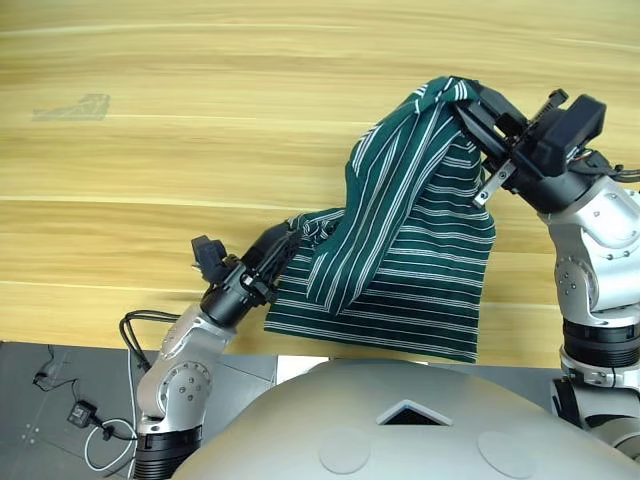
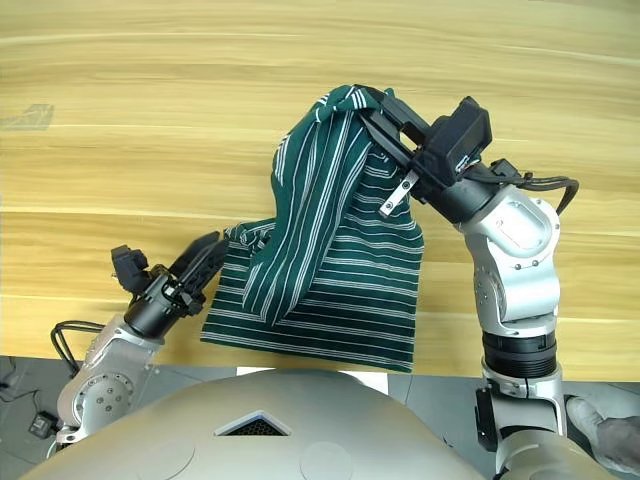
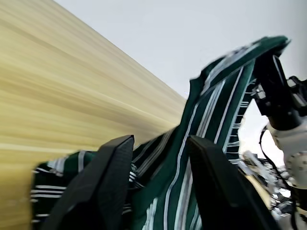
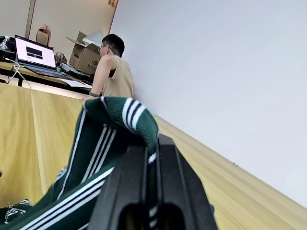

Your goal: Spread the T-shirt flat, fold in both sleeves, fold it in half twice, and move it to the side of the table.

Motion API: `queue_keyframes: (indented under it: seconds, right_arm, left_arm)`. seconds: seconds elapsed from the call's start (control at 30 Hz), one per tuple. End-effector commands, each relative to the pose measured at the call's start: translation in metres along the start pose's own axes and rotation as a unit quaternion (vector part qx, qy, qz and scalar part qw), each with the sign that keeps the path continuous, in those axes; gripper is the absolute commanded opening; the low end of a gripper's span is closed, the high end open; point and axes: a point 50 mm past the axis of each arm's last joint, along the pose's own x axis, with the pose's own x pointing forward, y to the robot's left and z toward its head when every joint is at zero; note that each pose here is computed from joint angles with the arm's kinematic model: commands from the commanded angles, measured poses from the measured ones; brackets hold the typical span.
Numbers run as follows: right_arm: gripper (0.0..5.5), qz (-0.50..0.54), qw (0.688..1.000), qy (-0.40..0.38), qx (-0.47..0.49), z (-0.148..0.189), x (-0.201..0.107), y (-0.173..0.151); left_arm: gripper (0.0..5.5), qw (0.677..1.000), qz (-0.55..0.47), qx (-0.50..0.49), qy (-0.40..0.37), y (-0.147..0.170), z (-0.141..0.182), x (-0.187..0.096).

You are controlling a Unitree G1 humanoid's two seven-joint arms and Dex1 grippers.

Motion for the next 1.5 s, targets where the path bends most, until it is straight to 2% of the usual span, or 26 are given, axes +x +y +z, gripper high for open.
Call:
queue_keyframes:
  seconds: [0.03,0.3,0.47,0.6,0.73,0.97,1.13,1.5]
  right_arm:
    - [0.0,-0.006,1.0,-0.007,0.0,0.004,0.001,0.002]
    - [0.0,-0.008,1.0,-0.02,-0.002,0.009,0.003,0.003]
    - [0.0,-0.01,1.0,-0.024,-0.005,0.009,0.004,0.001]
    - [0.0,-0.01,1.0,-0.024,-0.007,0.009,0.004,0.001]
    - [0.0,-0.009,1.0,-0.025,-0.007,0.009,0.005,0.0]
    - [0.0,-0.005,1.0,-0.026,-0.006,0.009,0.007,0.0]
    - [0.0,-0.004,1.0,-0.028,-0.005,0.009,0.007,0.001]
    - [0.0,-0.007,1.0,-0.028,-0.003,0.008,0.007,0.004]
  left_arm:
    - [2.63,1.0,0.014,-0.003,0.024,0.008,-0.006,0.006]
    - [3.87,0.994,0.048,0.047,0.09,0.018,-0.021,0.013]
    - [3.87,0.993,0.014,0.047,0.11,0.012,-0.027,0.013]
    - [3.87,0.996,-0.016,-0.002,0.091,0.008,-0.022,0.013]
    - [3.87,0.995,-0.039,-0.011,0.092,0.004,-0.021,0.01]
    - [2.77,0.992,-0.045,0.008,0.115,0.002,-0.026,0.01]
    - [2.04,0.983,-0.033,0.053,0.17,0.004,-0.042,0.01]
    - [0.13,0.986,-0.031,0.056,0.157,0.006,-0.04,0.011]
